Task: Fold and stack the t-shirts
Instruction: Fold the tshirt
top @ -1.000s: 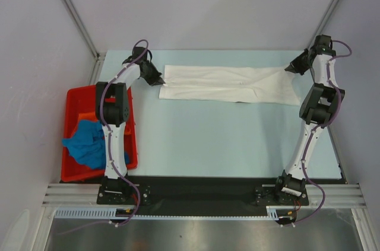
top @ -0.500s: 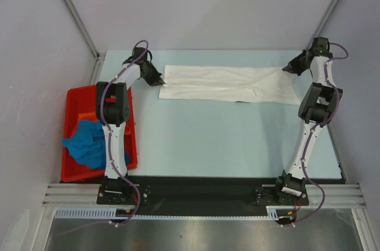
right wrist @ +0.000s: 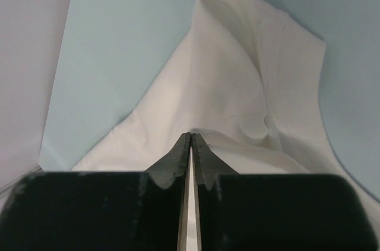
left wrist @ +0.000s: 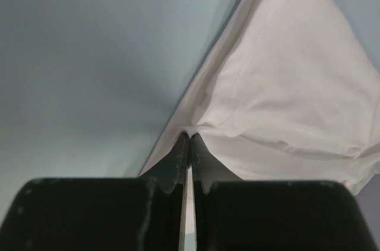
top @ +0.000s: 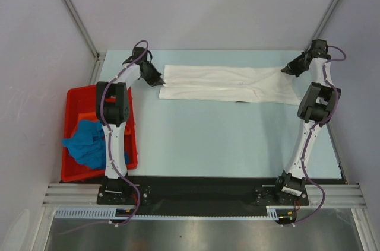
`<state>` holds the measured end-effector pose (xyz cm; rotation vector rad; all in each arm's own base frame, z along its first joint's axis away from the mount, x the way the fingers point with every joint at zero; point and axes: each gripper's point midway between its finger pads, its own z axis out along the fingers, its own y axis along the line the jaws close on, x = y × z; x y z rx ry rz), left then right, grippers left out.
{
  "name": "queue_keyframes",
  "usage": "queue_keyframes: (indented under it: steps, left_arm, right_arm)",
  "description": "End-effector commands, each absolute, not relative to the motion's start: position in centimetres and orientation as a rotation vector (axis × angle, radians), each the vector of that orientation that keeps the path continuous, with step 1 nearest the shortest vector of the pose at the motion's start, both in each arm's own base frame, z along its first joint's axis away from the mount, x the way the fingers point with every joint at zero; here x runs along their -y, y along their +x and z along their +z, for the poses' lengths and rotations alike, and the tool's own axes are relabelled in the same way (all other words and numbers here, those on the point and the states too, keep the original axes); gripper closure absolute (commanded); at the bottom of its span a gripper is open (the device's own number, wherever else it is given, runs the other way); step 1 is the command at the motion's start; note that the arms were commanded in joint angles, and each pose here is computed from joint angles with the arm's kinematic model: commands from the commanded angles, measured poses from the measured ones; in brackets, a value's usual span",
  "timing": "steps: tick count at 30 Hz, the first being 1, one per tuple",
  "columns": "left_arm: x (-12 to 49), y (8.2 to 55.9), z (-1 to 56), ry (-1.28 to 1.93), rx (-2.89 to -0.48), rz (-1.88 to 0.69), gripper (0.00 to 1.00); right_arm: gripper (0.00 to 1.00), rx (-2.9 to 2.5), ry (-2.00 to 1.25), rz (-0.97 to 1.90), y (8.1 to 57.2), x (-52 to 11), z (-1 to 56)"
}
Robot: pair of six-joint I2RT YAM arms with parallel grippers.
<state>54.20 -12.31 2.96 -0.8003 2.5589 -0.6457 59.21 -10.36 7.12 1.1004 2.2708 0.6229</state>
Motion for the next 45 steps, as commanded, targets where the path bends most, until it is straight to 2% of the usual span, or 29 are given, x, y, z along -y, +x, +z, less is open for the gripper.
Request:
queue_keyframes:
  steps: [1, 3, 4, 6, 7, 9, 10, 12, 13, 15, 19, 23, 26, 27, 31, 33, 39, 45]
  left_arm:
    - [11.5, 55.8, 4.6, -0.814, -2.497, -0.653, 0.93]
    - [10.7, 55.9, 5.0, -0.806, -2.494, -0.589, 0.86]
    - [10.3, 55.9, 5.3, -0.801, -2.489, -0.558, 0.75]
    - [9.3, 56.2, 7.2, -0.75, -2.456, -0.464, 0.64]
    - [9.1, 56.3, 8.2, -0.726, -2.444, -0.434, 0.55]
    - [8.7, 56.7, 11.6, -0.624, -2.39, -0.352, 0.5]
    - [8.8, 56.6, 12.7, -0.59, -2.375, -0.33, 0.45]
    - [9.7, 56.0, 15.2, -0.499, -2.354, -0.325, 0.43]
    - [10.1, 55.7, 15.8, -0.476, -2.351, -0.328, 0.42]
    - [11.8, 54.5, 16.6, -0.4, -2.353, -0.338, 0.43]
    - [17.3, 51.9, 15.4, -0.293, -2.394, -0.556, 0.56]
    - [21.5, 50.6, 13.3, -0.216, -2.405, -0.723, 0.63]
    - [25.0, 50.2, 11.6, -0.154, -2.412, -0.898, 0.66]
    - [25.4, 50.4, 11.4, -0.159, -2.411, -0.924, 0.67]
    - [26.9, 50.8, 9.3, -0.191, -2.435, -0.999, 0.73]
    - [27.0, 51.0, 8.0, -0.197, -2.453, -1.0, 0.74]
    - [26.8, 51.9, 5.6, -0.231, -2.484, -0.99, 0.74]
    - [26.1, 54.3, 5.5, -0.273, -2.456, -1.007, 0.74]
  right_arm:
    - [0.9, -2.2, 1.074, 0.632, 60.8, 10.9, 9.0]
    - [0.87, -2.182, 1.076, 0.635, 61.2, 11.3, 9.3]
    - [0.84, -2.168, 1.08, 0.633, 61.3, 12.0, 9.5]
    - [0.77, -2.143, 1.077, 0.628, 61.6, 13.0, 10.7]
    - [0.75, -2.13, 1.084, 0.624, 61.5, 13.8, 11.3]
    - [0.7, -2.124, 1.083, 0.605, 61.0, 14.6, 12.6]
    - [0.62, -2.11, 1.037, 0.576, 60.6, 15.0, 14.6]
    - [0.5, -2.121, 1.02, 0.497, 59.5, 15.8, 15.9]
    - [0.48, -2.133, 0.981, 0.463, 58.7, 15.7, 17.0]
    - [0.47, -2.17, 0.958, 0.429, 57.5, 14.9, 17.6]
    - [0.48, -2.24, 0.834, 0.425, 55.7, 9.5, 18.6]
    - [0.53, -2.294, 0.782, 0.567, 53.2, 1.7, 16.5]
    - [0.69, -2.294, 0.71, 0.724, 52.9, -3.8, 15.2]
    - [0.82, -2.344, 0.737, 0.771, 51.8, -5.9, 13.0]
    - [0.96, -2.375, 0.685, 0.92, 51.4, -10.5, 10.6]
    - [0.99, -2.401, 0.675, 0.94, 51.2, -11.6, 9.7]
    - [1.0, -2.457, 0.67, 0.966, 50.9, -13.8, 7.1]
    - [1.0, -2.453, 0.69, 0.974, 52.1, -13.9, 5.8]
